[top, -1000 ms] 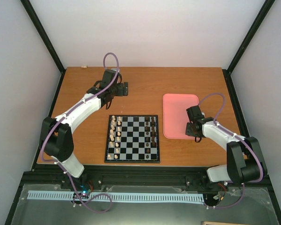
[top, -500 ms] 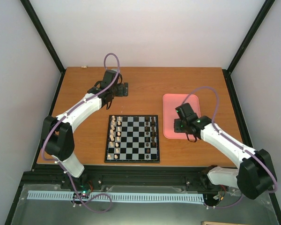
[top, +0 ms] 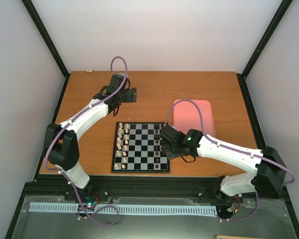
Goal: Set up the chess pieces on the board
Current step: Place the chess piece on the chessboard.
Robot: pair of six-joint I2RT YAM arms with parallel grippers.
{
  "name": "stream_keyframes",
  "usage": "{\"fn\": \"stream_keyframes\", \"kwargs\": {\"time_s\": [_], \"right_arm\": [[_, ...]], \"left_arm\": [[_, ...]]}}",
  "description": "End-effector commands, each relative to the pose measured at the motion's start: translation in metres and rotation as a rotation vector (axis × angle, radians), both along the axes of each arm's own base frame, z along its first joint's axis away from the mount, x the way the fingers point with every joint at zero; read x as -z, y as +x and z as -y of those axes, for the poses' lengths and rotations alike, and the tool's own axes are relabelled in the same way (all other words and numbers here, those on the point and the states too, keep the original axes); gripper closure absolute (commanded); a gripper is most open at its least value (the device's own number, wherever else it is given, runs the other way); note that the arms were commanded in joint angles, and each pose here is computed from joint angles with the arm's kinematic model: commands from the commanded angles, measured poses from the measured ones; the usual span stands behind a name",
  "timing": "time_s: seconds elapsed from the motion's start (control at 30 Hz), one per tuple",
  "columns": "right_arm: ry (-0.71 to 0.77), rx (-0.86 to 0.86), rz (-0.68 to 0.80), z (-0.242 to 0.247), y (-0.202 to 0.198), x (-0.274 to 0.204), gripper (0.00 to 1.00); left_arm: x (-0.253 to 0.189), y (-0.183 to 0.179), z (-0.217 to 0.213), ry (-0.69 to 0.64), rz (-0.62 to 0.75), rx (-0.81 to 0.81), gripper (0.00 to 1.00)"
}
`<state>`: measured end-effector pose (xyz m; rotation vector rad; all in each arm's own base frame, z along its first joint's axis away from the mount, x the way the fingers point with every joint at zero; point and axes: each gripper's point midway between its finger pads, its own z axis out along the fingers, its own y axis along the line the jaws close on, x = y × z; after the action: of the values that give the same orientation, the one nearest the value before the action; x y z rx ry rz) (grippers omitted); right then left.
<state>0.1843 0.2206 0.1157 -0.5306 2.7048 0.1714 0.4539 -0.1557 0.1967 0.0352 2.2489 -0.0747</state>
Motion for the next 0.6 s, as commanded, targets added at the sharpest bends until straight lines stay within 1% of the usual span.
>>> {"fn": "stream_keyframes", "kwargs": {"time_s": [0.0,0.17,0.37,0.57], "right_arm": [[-0.063,-0.020,-0.043,-0.005,-0.020,0.009,0.97],[-0.107,-0.041,-0.029,-0.019,-0.030,0.021,0.97],[-0.106,-0.012,0.024,-0.027,-0.025,0.031,0.97],[-0.086,-0.015,0.018,-0.038,-0.024,0.046,0.96]], "left_arm": [[-0.005,0.006,0.001,-0.009,0.015,-0.012,0.00],[-0.003,0.008,0.002,-0.011,0.010,-0.010,0.00],[-0.002,0.007,0.002,-0.012,0.011,-0.009,0.00],[-0.002,0.007,0.002,-0.012,0.012,-0.009,0.00]]}}
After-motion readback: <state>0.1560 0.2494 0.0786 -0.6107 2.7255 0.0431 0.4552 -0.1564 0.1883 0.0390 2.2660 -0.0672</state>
